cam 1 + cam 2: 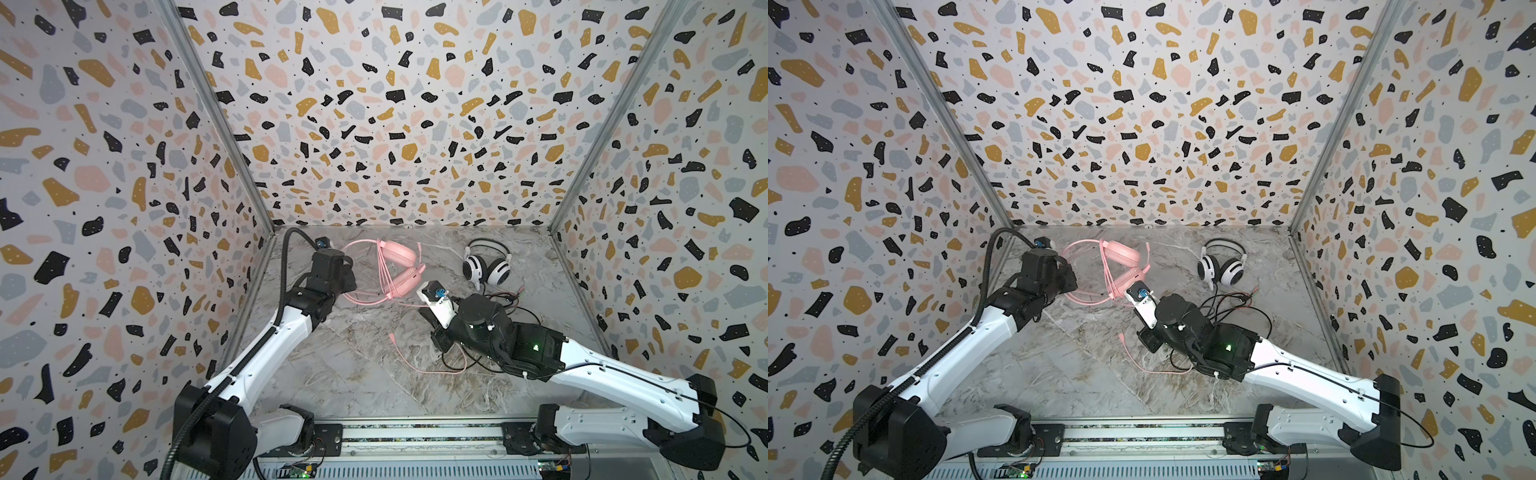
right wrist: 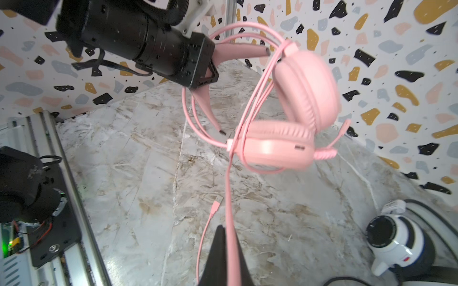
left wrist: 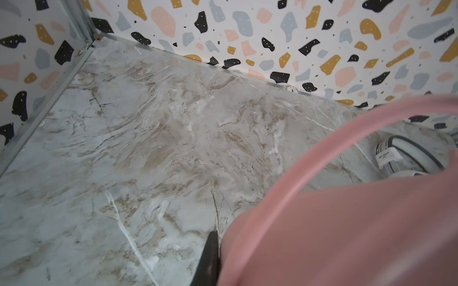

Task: Wrap the headphones

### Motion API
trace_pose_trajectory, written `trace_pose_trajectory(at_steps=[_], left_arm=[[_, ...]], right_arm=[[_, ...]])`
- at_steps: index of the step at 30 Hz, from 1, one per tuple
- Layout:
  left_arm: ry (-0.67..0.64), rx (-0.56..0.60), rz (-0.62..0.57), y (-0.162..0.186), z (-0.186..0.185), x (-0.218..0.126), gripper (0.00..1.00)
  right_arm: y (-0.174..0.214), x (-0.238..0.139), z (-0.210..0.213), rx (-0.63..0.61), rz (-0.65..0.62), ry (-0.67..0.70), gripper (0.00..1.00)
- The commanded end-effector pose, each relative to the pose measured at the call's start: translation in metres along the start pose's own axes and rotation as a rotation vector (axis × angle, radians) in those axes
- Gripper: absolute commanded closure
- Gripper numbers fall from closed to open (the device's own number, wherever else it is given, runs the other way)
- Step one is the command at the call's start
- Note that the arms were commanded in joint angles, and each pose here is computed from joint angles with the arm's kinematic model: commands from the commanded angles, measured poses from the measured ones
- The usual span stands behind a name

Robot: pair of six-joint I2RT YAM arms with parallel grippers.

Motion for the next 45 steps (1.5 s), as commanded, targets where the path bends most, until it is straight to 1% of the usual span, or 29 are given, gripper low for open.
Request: trace_pose_trajectory(at_steps=[1, 4, 6, 9, 12, 16, 18, 20, 23, 26, 28, 30, 33, 37, 39, 41, 45], left_arm=[[-0.096, 0.131, -0.044, -0.013, -0.007, 0.001, 1.0], [-0.08, 0.239, 0.038, 0.001, -0.021, 0.004, 1.0], [-0.006, 0.333, 0.094, 0.013, -0.033, 0.003, 1.0], [0.057, 0.426, 0.102, 0.027, -0.049, -0.005, 1.0], [0.115, 0.514, 0.112, 0.039, -0.063, -0.017, 1.0], [0.218, 0.606, 0.15, 0.056, -0.076, -0.03, 1.0], [0.266, 0.626, 0.157, 0.06, -0.081, -0.037, 1.0], [0.342, 0.653, 0.171, 0.064, -0.086, -0.045, 1.0], [0.387, 0.693, 0.187, 0.068, -0.087, -0.054, 1.0], [0.335, 0.725, 0.165, 0.064, -0.077, -0.058, 1.0], [0.31, 0.72, 0.133, 0.058, -0.073, -0.064, 1.0], [0.349, 0.716, 0.11, 0.056, -0.074, -0.072, 1.0], [0.361, 0.738, 0.091, 0.053, -0.072, -0.078, 1.0], [0.394, 0.748, 0.101, 0.059, -0.07, -0.081, 1.0], [0.439, 0.748, 0.121, 0.064, -0.073, -0.082, 1.0], [0.491, 0.736, 0.137, 0.067, -0.077, -0.085, 1.0], [0.653, 0.712, 0.143, 0.067, -0.091, -0.101, 1.0]], right_arm=[[-0.016, -0.011, -0.024, -0.066, 0.004, 0.065, 1.0], [-0.033, -0.016, -0.044, -0.079, -0.012, 0.129, 1.0], [-0.042, -0.019, -0.055, -0.09, -0.013, 0.162, 1.0], [-0.053, -0.022, -0.065, -0.11, -0.026, 0.195, 1.0], [-0.06, -0.021, -0.076, -0.11, -0.03, 0.191, 1.0], [-0.06, -0.015, -0.086, -0.131, -0.014, 0.21, 1.0], [-0.057, -0.01, -0.093, -0.13, 0.002, 0.218, 0.99], [-0.053, -0.004, -0.099, -0.123, 0.019, 0.223, 0.98], [-0.046, 0.004, -0.107, -0.11, 0.041, 0.228, 0.96], [-0.036, 0.011, -0.114, -0.11, 0.089, 0.246, 0.92], [-0.032, 0.012, -0.12, -0.102, 0.095, 0.274, 0.92], [-0.03, 0.012, -0.127, -0.078, 0.1, 0.292, 0.91], [-0.026, 0.01, -0.138, -0.05, 0.096, 0.343, 0.89], [-0.026, 0.008, -0.151, -0.019, 0.09, 0.378, 0.88], [-0.026, 0.009, -0.155, -0.007, 0.073, 0.364, 0.88], [-0.027, 0.012, -0.155, 0.01, 0.048, 0.322, 0.88], [-0.021, 0.026, -0.154, 0.017, 0.027, 0.291, 0.88]])
Point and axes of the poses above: each gripper's point midway between its finger pads, its own x axis out along the fingers, its own z axis along the line the jaws close on, y = z × x, the point moved 6 cm from there along -x, back along the fingers, and after that the axes turned 3 degrees about -x, right-handed, at the moved point
